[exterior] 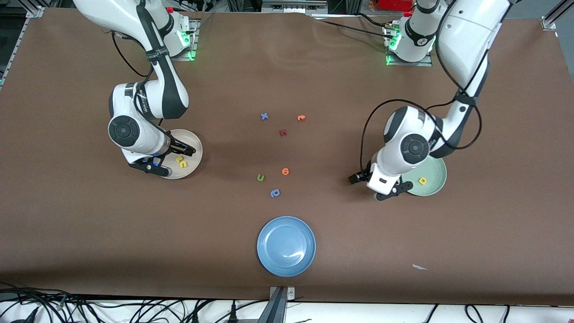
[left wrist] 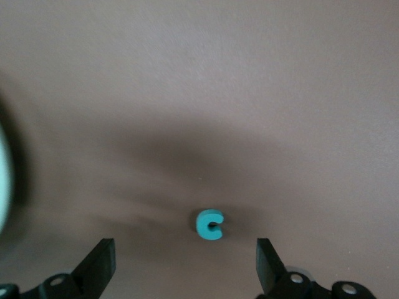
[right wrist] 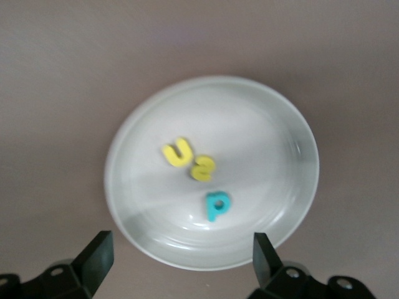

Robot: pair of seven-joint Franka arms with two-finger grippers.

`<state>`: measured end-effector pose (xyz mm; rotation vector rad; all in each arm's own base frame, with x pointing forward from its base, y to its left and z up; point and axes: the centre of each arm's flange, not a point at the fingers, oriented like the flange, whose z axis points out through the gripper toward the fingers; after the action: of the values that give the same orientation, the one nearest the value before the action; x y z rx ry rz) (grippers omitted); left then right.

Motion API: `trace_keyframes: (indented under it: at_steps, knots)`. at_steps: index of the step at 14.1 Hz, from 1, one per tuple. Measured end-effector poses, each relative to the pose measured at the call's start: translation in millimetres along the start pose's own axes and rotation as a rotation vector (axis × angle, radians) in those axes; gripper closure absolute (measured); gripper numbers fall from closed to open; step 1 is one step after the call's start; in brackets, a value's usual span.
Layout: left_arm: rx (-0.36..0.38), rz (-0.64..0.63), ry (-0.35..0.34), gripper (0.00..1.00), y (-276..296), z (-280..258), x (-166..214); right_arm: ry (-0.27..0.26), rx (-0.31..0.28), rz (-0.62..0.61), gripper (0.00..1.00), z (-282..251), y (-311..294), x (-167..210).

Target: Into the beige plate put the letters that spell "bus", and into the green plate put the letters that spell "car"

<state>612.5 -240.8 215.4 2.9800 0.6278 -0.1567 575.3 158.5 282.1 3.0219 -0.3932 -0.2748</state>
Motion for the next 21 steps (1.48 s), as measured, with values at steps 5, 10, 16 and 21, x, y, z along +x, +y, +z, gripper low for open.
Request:
trace_keyframes:
  at_steps: [5, 10, 16, 21]
  knots:
    - [-0.011, -0.06, -0.009, 0.11, 20.6, 24.1, 3.5, 0.007, 0.052, -0.073, 0.0, -108.0, -23.1, -10.6]
    - [-0.002, -0.075, -0.016, 0.32, 18.7, 32.7, 4.5, 0.055, 0.118, -0.118, 0.0, -214.2, 4.4, -18.2]
    - [0.01, -0.103, -0.03, 0.37, 15.6, 45.2, 4.3, 0.177, 0.171, -0.207, 0.0, -291.3, 135.3, 8.0]
    - [0.011, -0.122, -0.03, 0.52, 16.0, 44.7, 5.0, 0.196, 0.089, -0.305, 0.0, -319.2, 110.8, -31.2]
